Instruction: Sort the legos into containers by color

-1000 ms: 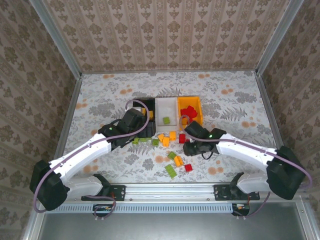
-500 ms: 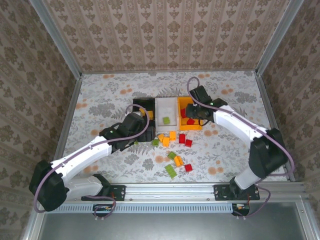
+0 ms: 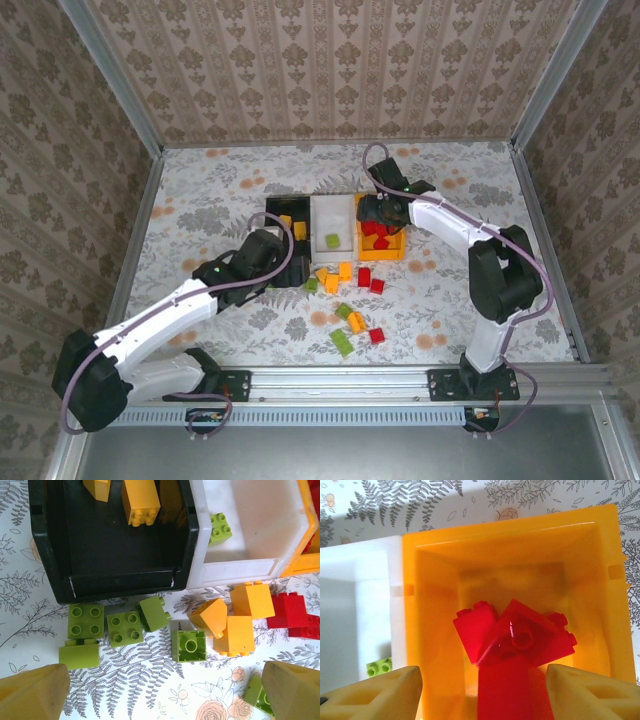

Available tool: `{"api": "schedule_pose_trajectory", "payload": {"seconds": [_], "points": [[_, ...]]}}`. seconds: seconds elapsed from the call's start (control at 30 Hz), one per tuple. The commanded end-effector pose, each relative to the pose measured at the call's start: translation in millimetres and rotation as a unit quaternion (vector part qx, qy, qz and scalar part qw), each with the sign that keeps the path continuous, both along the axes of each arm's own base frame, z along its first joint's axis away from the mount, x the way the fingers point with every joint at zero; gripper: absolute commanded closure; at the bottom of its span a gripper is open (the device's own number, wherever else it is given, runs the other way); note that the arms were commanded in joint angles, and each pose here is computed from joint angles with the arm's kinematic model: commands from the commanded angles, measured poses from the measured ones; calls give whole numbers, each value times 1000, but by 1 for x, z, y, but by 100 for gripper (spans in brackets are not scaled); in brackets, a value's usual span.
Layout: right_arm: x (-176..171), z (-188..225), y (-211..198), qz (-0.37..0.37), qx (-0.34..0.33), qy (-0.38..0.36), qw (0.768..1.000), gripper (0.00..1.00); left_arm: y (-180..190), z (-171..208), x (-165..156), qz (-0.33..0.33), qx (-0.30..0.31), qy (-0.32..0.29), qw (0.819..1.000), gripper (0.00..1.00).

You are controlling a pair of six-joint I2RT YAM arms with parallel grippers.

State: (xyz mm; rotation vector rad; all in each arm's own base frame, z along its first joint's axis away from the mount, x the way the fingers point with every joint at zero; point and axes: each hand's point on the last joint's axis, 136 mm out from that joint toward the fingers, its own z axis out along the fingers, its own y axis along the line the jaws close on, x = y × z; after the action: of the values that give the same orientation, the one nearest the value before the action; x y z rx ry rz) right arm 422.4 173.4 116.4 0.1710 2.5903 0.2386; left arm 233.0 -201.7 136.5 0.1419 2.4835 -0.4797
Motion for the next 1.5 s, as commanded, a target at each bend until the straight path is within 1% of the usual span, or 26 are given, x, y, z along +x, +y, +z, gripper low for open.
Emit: {"api": "schedule_pose_trajectory", "payload": {"seconds": [0.0, 0.17, 0.27, 0.3, 0.37, 0.4, 0.43, 0.5, 0.63, 0.77, 0.8, 0.93, 1.07, 1.3, 1.37, 1.47], "points": [[-17, 36, 5, 15, 28, -34, 999, 32, 5, 5, -3, 8, -7, -5, 1000, 0], [-71, 36, 12, 53, 38, -23, 998, 29, 13, 12, -1, 22, -16, -16, 1000, 0], [-109, 27, 22, 96, 28, -9, 995, 28, 20, 15, 0, 31, -20, -20, 999, 0], [-126, 18, 23, 113, 17, 10, 993, 27, 22, 15, 0, 34, -21, -21, 999, 0], [-151, 14, 26, 144, 11, 20, 989, 27, 27, 14, 0, 41, -21, -20, 999, 0], [-165, 8, 30, 163, 13, 32, 986, 26, 29, 14, -1, 43, -23, -20, 999, 0], [-178, 2, 34, 182, 15, 45, 982, 21, 31, 13, -1, 46, -24, -19, 998, 0], [-200, -8, 39, 210, 10, 68, 975, 17, 35, 12, -2, 50, -24, -18, 998, 0], [-234, -28, 54, 263, -8, 100, 960, 16, 41, 9, -4, 59, -23, -13, 998, 0], [-249, -45, 65, 297, -42, 109, 948, 19, 43, 6, -5, 61, -23, -9, 998, 0], [-251, -55, 68, 302, -56, 119, 944, 20, 42, 5, -4, 62, -25, -8, 998, 0], [-255, -70, 80, 317, -72, 131, 937, 25, 42, 3, -4, 63, -26, -3, 998, 0], [-252, -83, 76, 309, -99, 138, 936, 30, 43, 1, -5, 64, -25, 1, 998, 0], [-250, -94, 82, 313, -107, 143, 933, 34, 45, 0, -5, 66, -26, 3, 997, 0], [-250, -97, 81, 315, -113, 147, 931, 38, 45, 0, -5, 66, -25, 3, 998, 0], [-248, -101, 76, 310, -129, 151, 930, 47, 45, -1, -4, 66, -25, 6, 998, 0]]}}
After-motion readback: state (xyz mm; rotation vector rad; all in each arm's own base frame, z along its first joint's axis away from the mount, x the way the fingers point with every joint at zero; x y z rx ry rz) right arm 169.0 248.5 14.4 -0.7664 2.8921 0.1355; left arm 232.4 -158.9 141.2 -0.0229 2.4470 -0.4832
